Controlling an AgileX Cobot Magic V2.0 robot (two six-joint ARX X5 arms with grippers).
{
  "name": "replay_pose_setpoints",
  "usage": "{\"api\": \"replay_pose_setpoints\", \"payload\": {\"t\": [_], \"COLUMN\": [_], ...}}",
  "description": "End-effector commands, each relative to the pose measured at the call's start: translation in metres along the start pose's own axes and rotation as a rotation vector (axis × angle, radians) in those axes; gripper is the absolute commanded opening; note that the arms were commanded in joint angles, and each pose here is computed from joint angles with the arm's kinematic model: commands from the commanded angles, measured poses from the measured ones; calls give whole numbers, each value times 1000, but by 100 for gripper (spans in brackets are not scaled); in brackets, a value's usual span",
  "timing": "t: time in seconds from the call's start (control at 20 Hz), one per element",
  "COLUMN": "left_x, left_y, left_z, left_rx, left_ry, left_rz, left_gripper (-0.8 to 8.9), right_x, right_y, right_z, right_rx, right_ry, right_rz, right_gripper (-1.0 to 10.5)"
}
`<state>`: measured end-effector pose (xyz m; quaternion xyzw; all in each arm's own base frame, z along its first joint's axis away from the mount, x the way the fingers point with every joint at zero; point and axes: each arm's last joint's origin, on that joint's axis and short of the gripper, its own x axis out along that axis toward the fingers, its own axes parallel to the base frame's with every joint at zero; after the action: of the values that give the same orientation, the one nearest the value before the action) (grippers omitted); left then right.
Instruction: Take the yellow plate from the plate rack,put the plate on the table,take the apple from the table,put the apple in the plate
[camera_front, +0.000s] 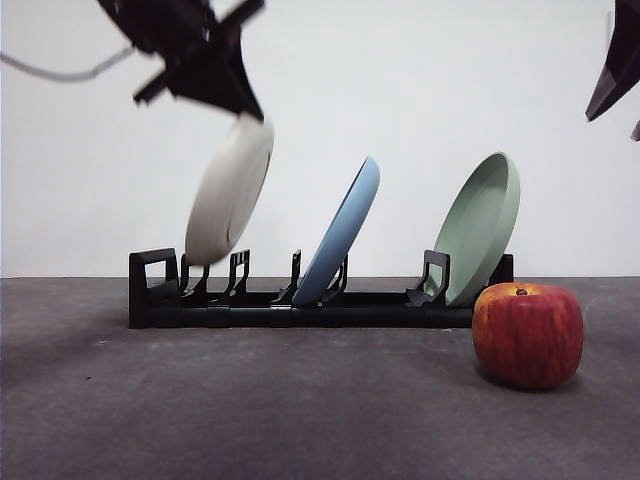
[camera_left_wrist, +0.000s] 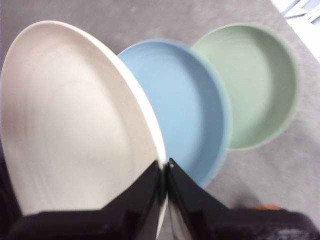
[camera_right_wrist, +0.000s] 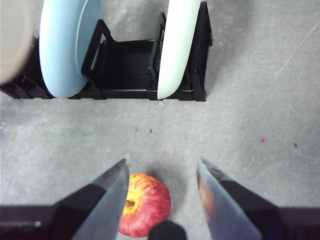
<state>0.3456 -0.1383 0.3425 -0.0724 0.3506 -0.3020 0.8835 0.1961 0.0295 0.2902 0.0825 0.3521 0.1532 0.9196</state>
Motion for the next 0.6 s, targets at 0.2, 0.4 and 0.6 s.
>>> {"api": "replay_pose_setpoints", "payload": {"t": [0.2,0.4,0.6], "left_x": [-69,-116,-127], "left_y": [-55,-96,-130], "left_z": [-11,-34,-60], "left_rx": [195,307,420], "left_ry": [29,69,144], "left_rz": [-51,-16,88], "left_gripper": [-8,-8,-8], "right_x": [0,0,0], "right_y": [0,0,0], "right_z": [1,1,1], "right_rx": [2,2,2], "right_ry": [-4,-4,-4], "right_rz": [2,2,2], "right_gripper": [225,225,225]}}
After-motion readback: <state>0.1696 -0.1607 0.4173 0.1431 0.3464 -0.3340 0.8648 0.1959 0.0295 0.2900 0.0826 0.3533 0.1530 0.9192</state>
